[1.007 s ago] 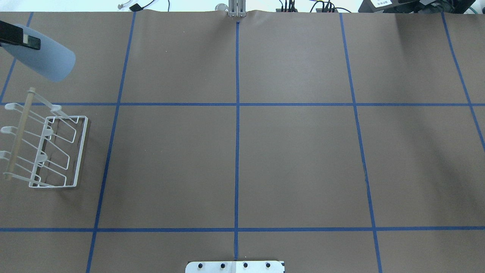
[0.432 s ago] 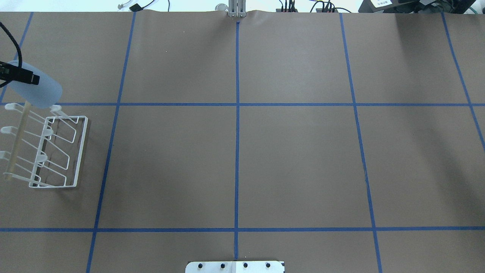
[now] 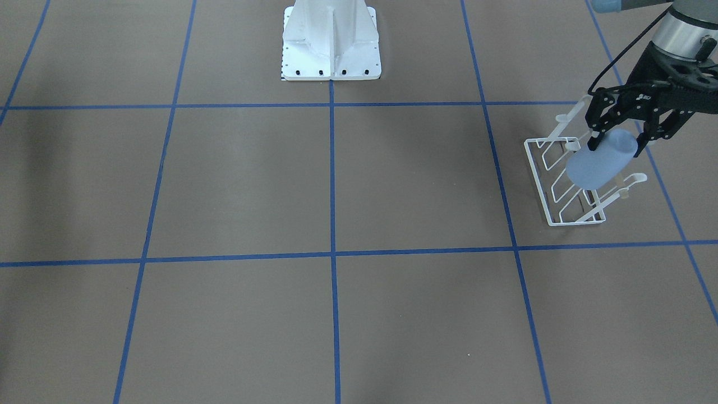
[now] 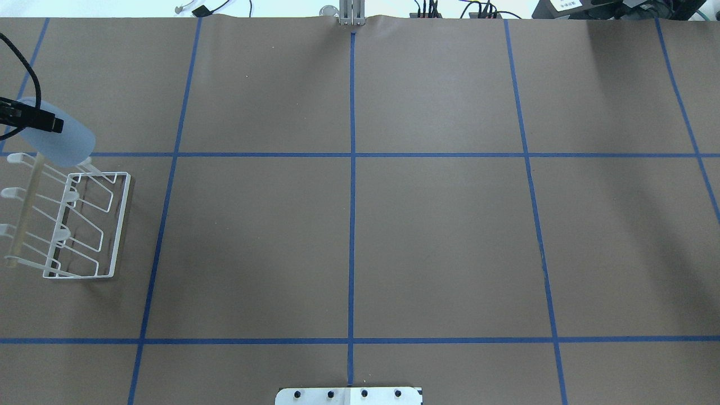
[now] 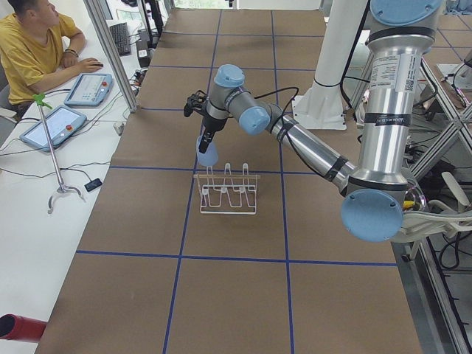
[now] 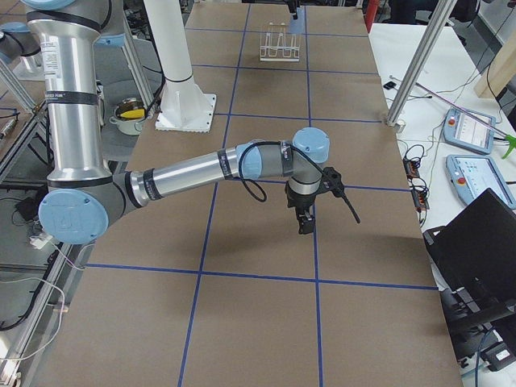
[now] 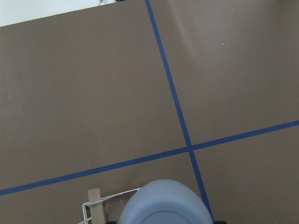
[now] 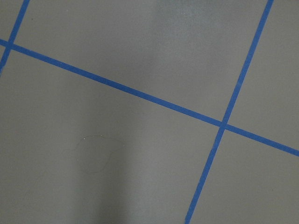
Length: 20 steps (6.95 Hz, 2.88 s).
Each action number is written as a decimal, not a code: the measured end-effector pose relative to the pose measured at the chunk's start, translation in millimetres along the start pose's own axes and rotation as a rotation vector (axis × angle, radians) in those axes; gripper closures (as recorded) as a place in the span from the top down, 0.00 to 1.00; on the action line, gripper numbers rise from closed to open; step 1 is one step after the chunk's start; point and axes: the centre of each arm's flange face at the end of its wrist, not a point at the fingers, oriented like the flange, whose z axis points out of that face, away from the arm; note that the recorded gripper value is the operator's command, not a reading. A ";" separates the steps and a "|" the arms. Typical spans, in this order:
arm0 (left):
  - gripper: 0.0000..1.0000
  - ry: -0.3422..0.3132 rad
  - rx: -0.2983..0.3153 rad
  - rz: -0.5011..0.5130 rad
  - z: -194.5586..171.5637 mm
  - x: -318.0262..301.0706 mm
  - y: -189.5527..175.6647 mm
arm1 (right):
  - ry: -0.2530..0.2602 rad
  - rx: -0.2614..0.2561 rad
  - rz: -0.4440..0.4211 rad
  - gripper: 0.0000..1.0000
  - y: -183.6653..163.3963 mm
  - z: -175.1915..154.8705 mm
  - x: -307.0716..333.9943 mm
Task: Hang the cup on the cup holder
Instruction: 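Move the cup with the left gripper over the wire rack's hooks and lower it, then open the left gripper to leave the cup hanging on the rack and withdraw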
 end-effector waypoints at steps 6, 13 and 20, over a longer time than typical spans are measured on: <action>0.00 -0.021 -0.045 0.008 46.1 -4.7 4.0 | 0.001 0.000 0.008 1.00 0.0 -0.2 0.0; 0.97 -0.016 -0.102 0.014 95.3 -0.5 14.8 | 0.002 -0.003 0.013 1.00 0.3 1.4 1.5; 0.99 -0.024 -0.115 0.089 54.4 -63.5 -9.5 | 0.008 -0.023 0.064 1.00 18.2 6.8 17.6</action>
